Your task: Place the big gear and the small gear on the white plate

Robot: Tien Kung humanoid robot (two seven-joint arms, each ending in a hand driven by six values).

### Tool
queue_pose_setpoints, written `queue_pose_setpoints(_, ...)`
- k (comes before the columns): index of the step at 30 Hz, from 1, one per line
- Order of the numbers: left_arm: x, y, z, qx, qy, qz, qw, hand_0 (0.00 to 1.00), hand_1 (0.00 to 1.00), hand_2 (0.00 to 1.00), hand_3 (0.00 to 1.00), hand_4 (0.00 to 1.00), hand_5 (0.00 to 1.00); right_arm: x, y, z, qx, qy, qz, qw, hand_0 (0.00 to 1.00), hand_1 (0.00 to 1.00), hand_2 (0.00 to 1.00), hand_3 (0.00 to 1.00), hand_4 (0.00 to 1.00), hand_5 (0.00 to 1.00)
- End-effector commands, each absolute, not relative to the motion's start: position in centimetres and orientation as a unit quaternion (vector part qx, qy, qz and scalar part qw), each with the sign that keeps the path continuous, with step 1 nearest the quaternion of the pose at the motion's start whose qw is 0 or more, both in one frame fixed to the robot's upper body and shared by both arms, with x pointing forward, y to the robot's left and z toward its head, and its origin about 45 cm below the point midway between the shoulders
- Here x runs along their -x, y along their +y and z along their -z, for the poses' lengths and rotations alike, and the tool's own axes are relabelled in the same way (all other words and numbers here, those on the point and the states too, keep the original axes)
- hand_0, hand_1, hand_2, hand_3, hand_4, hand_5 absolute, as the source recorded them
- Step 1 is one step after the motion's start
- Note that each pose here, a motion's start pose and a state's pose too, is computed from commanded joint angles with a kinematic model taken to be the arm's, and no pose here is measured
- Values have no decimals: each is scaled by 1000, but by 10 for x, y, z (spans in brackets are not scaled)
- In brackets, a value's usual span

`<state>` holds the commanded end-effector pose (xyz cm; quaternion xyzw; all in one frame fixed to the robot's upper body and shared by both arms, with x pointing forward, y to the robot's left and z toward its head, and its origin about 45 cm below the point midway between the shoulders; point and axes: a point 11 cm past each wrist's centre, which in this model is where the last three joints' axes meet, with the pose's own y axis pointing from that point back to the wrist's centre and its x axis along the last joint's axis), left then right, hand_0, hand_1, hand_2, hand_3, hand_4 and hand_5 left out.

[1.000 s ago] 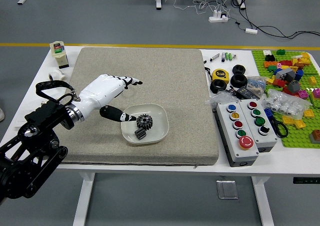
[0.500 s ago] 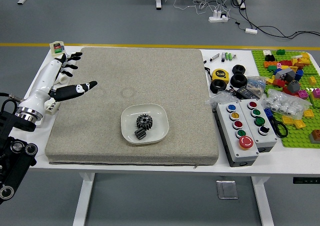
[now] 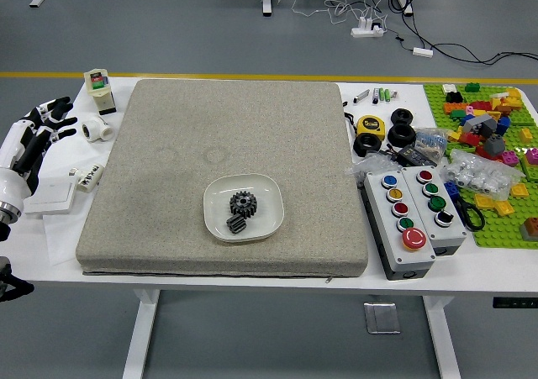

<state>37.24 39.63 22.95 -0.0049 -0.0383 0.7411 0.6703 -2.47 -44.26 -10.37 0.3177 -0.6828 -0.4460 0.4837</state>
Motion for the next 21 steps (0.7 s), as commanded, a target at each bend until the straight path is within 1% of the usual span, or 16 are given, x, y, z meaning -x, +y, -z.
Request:
queue_pose_setpoints(1,-372,398,-230,20,-25,-743,668,779,840,914,870,989,998,25,-443,104,-318,-683,446,484,755,797,824,743,920,782)
queue_pose_setpoints(5,-368,404,-228,51,4,-745,666,779,840,914,870,989,998,27,-442,104,-317,-681,447,486,755,797,824,743,920,782)
queue_pose_setpoints(10,-366,411,-225,47,7,-747,663,785,850,917,877,996,998,30,-442,104,-316,-681,449,486,755,796,823,743,919,783)
queue_pose_setpoints(21,-364,410,-225,46,8,-741,670,788,855,921,874,998,998,34,-440,105,-314,-678,450,488,755,796,823,743,919,783)
